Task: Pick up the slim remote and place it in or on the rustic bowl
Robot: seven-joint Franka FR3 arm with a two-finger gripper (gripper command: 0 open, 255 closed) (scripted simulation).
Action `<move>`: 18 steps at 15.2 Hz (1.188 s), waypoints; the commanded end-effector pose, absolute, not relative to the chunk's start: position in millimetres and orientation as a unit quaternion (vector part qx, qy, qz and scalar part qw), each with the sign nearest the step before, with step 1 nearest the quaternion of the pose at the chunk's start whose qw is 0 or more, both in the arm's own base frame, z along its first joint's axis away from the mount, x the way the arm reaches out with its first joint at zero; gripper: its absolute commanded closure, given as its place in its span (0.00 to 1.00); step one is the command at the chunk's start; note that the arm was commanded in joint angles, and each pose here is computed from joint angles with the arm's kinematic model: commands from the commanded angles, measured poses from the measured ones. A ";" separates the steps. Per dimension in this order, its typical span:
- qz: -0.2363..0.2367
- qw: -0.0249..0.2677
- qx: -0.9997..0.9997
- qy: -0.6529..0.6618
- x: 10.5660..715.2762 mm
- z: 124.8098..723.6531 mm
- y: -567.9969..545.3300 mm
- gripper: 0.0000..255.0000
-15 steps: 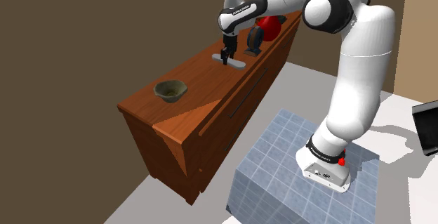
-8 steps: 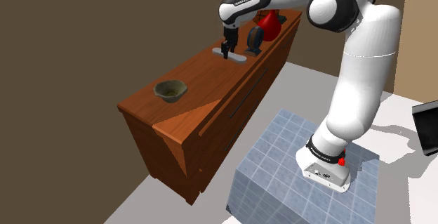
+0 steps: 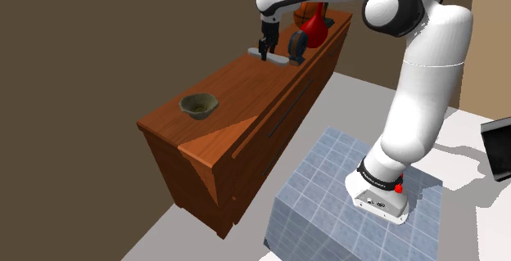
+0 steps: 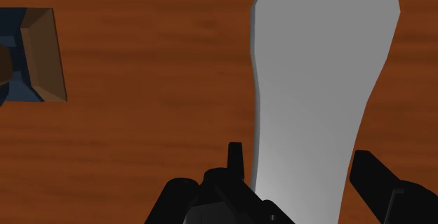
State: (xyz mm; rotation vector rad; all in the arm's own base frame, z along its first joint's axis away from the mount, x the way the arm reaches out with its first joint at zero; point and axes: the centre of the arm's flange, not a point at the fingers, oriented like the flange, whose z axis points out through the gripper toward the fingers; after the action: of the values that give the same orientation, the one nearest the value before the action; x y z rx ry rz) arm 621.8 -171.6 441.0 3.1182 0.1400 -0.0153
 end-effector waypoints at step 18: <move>-0.005 0.010 0.999 0.045 629.7 502.6 -79.7 1.00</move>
State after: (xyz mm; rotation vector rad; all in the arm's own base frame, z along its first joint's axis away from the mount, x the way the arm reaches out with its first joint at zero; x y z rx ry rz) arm 628.3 -93.0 505.4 3.1184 0.1424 -0.0163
